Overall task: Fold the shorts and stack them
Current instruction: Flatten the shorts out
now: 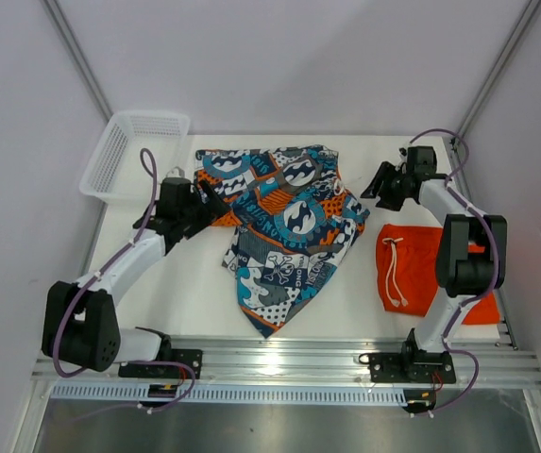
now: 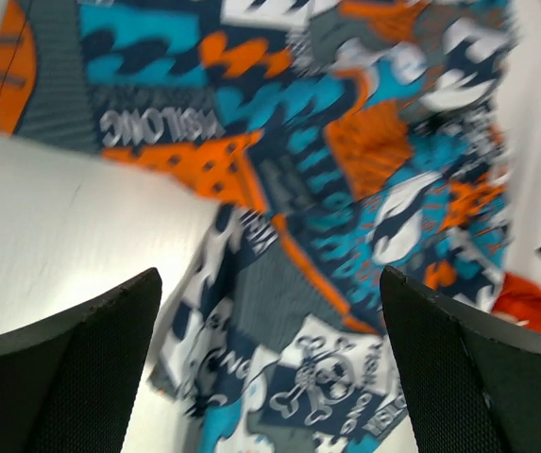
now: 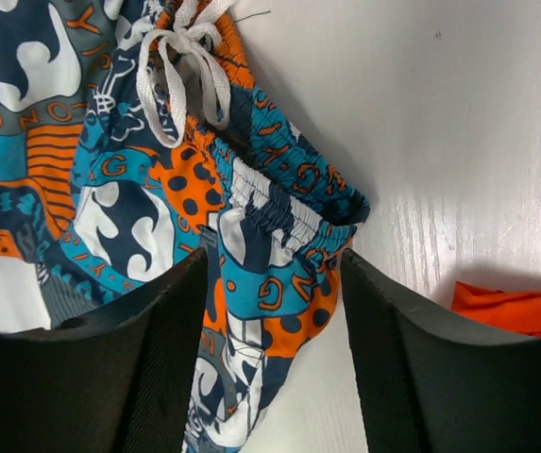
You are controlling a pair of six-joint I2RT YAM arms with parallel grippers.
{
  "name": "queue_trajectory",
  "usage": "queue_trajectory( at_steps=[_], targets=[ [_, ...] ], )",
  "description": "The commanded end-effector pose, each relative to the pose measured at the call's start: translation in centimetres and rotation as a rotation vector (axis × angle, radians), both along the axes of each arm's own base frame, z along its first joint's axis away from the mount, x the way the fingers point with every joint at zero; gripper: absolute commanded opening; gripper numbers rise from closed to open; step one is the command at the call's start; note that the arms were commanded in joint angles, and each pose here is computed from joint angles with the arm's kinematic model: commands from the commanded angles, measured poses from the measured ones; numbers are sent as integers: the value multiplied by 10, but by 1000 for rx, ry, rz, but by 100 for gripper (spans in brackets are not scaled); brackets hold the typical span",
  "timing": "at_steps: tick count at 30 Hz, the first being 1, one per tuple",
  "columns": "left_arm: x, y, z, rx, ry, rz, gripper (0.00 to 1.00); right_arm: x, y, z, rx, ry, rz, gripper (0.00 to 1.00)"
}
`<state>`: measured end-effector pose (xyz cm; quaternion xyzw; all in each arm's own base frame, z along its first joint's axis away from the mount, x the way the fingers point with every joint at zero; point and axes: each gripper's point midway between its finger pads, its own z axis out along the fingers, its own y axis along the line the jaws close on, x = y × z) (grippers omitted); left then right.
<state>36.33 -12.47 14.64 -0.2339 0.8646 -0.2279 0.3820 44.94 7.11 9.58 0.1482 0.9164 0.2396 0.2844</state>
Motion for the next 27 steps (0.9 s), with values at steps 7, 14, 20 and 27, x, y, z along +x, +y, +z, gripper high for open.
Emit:
queue_trajectory(
  at_steps=[7,14,20,27],
  targets=[
    [-37,10,-23,96,56,-82,93,-1,10,-24,-86,8,33,61],
    [-68,15,-50,112,106,-90,91,-20,10,-48,-55,66,-39,55],
    [-76,12,-67,108,125,-104,89,-22,8,-65,-26,64,-118,55],
    [-72,0,-82,121,163,-137,86,-4,1,-68,-4,36,-204,44]
  ],
)
